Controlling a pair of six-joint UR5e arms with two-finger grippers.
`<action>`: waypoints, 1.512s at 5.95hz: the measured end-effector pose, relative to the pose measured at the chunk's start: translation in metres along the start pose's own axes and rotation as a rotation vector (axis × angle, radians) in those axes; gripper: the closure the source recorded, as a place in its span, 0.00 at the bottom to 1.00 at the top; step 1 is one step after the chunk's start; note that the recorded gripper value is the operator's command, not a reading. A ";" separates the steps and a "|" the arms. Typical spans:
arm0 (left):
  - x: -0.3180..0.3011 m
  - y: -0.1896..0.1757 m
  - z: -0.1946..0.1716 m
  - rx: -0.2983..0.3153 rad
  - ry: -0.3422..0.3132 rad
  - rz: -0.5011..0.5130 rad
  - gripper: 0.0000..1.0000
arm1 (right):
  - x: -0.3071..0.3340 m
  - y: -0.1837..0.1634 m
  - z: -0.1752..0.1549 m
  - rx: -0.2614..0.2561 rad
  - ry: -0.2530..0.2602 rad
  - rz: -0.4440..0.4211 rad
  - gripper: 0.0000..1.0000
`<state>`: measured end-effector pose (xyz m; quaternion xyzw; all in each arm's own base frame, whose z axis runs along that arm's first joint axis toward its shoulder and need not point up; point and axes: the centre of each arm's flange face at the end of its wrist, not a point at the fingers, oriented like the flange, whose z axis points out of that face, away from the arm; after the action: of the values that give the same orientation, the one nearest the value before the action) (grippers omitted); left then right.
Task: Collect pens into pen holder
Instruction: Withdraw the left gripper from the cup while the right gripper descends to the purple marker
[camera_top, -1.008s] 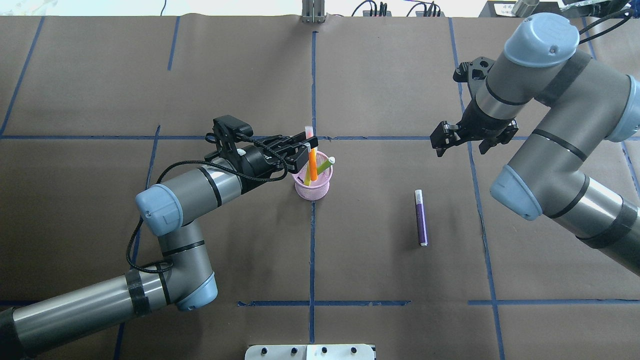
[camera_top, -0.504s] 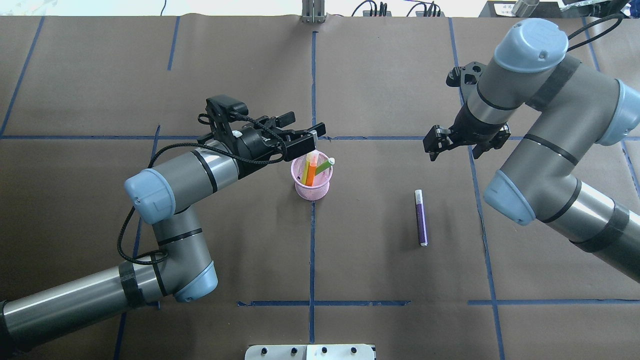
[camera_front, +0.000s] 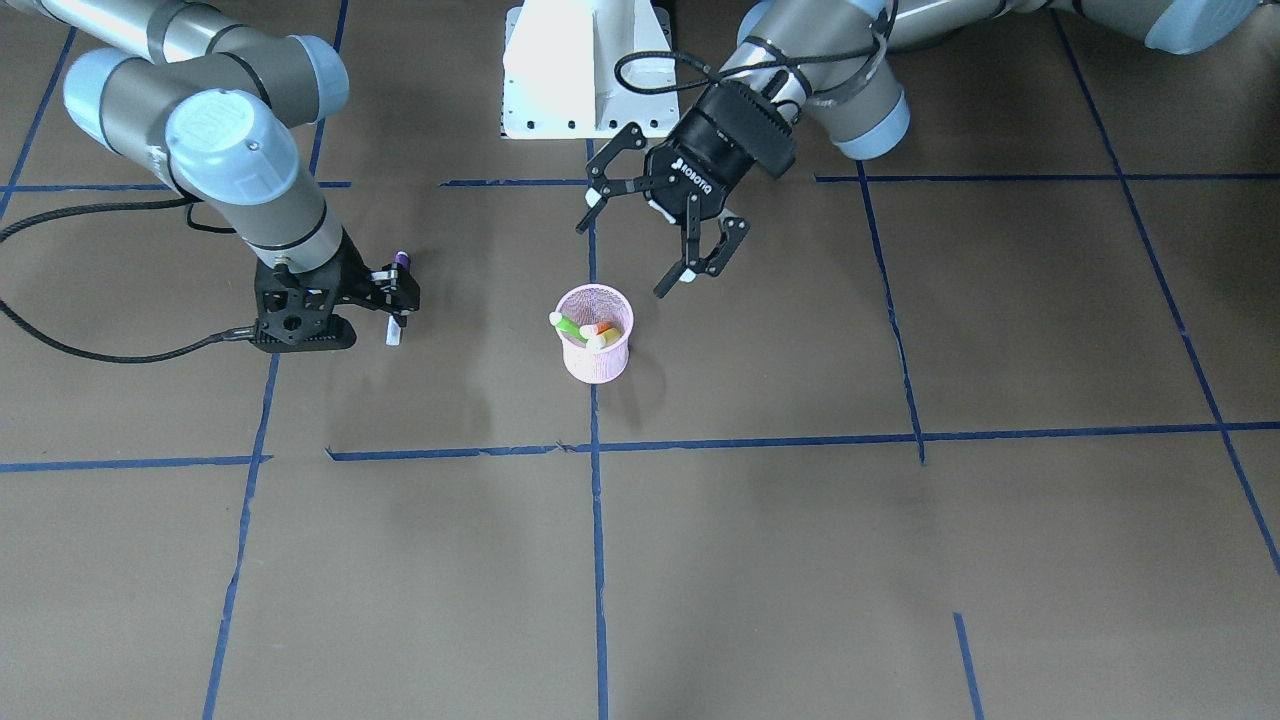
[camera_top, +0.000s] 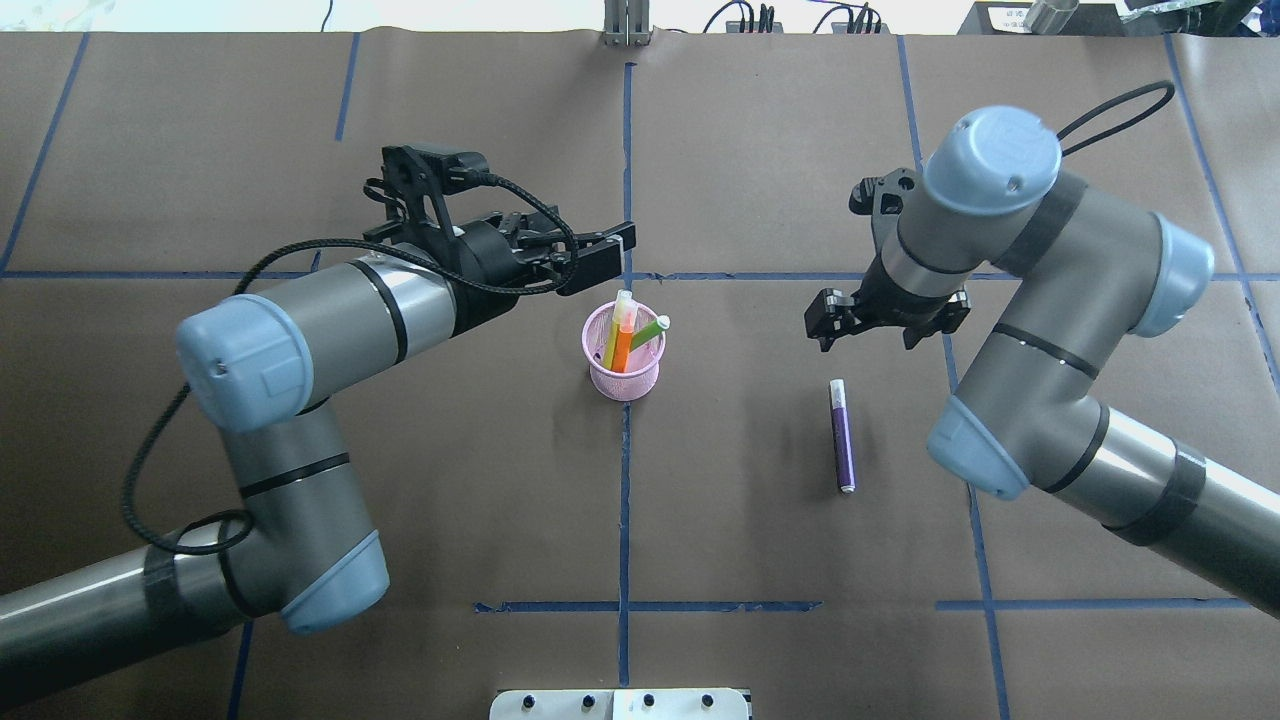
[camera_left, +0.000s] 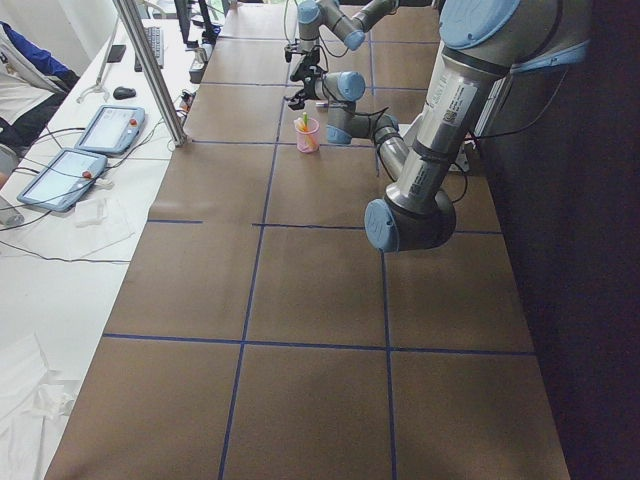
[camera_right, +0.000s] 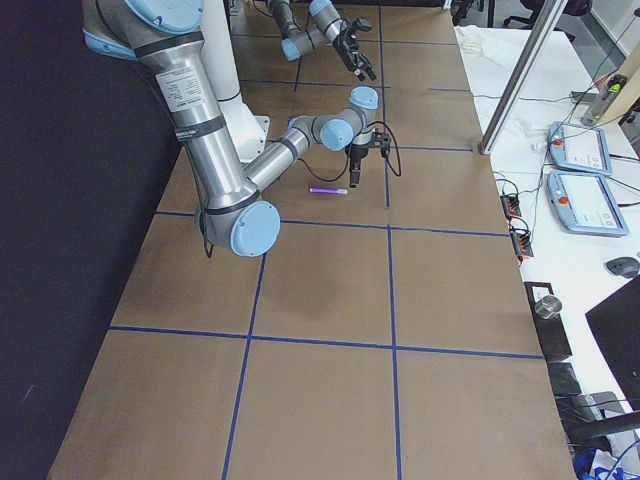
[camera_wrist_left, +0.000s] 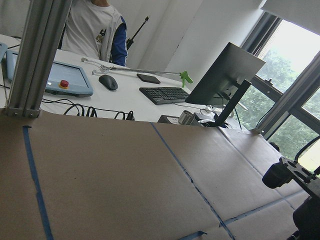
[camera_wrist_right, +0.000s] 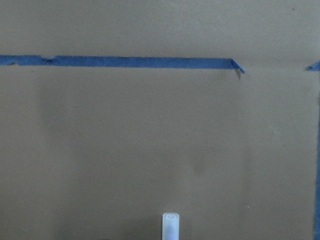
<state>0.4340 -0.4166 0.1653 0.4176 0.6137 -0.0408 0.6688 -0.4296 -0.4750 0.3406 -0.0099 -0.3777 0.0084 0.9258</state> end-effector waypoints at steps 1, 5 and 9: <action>-0.016 -0.002 -0.012 -0.054 -0.033 0.007 0.00 | -0.003 0.005 0.018 0.001 -0.006 0.041 0.00; -0.084 -0.022 -0.039 -0.200 -0.110 0.003 0.00 | -0.005 0.026 0.047 -0.012 0.021 0.083 0.01; -0.087 -0.025 -0.041 -0.201 -0.112 0.003 0.00 | 0.005 0.033 0.059 -0.032 0.040 0.089 0.17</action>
<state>0.3662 -0.4479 0.2312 0.3465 0.5756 -0.0014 0.7407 -0.4675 -0.4413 0.3852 -0.0418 -0.3586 0.0432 0.9316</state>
